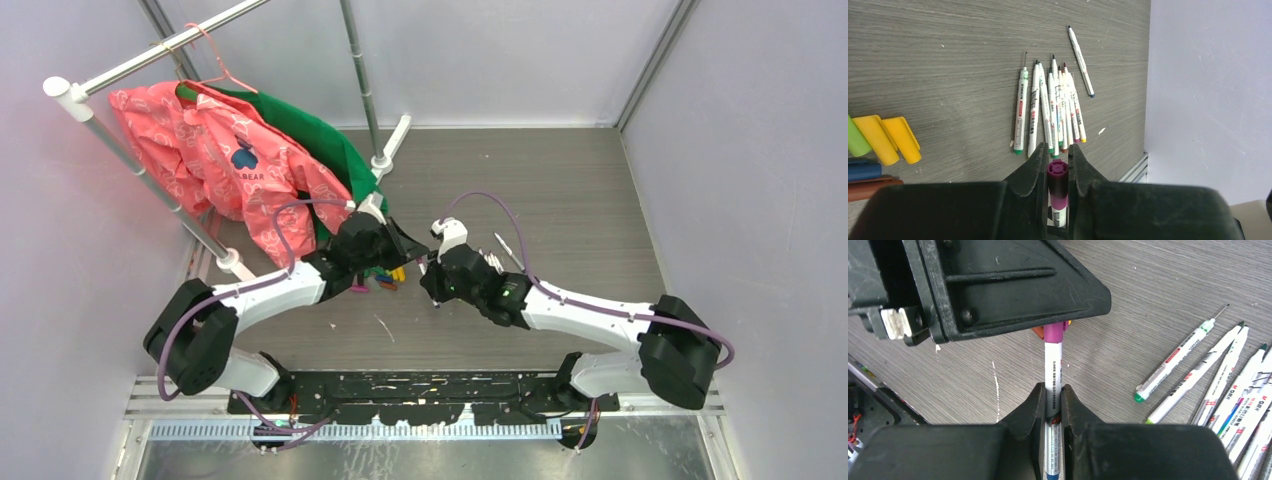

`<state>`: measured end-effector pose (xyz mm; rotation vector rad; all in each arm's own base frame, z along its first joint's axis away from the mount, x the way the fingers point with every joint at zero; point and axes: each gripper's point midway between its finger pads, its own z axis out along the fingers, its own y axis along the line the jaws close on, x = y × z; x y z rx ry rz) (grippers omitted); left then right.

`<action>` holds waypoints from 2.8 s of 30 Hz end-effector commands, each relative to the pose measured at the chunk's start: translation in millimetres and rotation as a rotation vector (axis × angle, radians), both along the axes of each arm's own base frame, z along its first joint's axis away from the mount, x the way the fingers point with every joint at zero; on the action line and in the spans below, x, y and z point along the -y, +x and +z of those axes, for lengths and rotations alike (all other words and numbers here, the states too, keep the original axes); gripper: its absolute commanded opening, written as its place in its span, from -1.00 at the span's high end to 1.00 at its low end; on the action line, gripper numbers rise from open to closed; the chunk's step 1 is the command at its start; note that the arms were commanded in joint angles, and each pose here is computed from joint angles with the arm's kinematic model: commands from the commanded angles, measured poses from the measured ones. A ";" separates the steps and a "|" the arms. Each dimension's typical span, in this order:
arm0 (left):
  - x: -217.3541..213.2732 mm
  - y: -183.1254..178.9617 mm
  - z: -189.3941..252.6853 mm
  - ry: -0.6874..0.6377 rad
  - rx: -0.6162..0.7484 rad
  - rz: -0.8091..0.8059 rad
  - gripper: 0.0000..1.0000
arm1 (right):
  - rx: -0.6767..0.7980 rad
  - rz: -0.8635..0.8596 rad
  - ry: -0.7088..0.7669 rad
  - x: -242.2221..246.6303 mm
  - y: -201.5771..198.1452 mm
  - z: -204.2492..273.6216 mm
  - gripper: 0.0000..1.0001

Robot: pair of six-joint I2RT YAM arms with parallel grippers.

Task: Open the pen caps

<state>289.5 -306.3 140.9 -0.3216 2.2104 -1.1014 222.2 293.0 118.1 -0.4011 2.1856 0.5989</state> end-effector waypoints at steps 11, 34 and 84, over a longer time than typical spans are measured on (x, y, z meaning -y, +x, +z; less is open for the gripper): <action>-47.1 59.7 47.7 -0.050 0.153 0.168 1.00 | -0.060 -0.053 -0.037 46.6 -29.3 -31.0 0.98; -96.7 -4.8 -52.1 0.456 -0.041 0.114 0.88 | 0.023 -0.418 -0.181 89.7 49.9 -18.3 0.96; -144.1 -24.6 35.0 0.518 0.176 0.276 -0.94 | 0.156 -0.562 -0.192 138.6 76.1 46.5 -0.42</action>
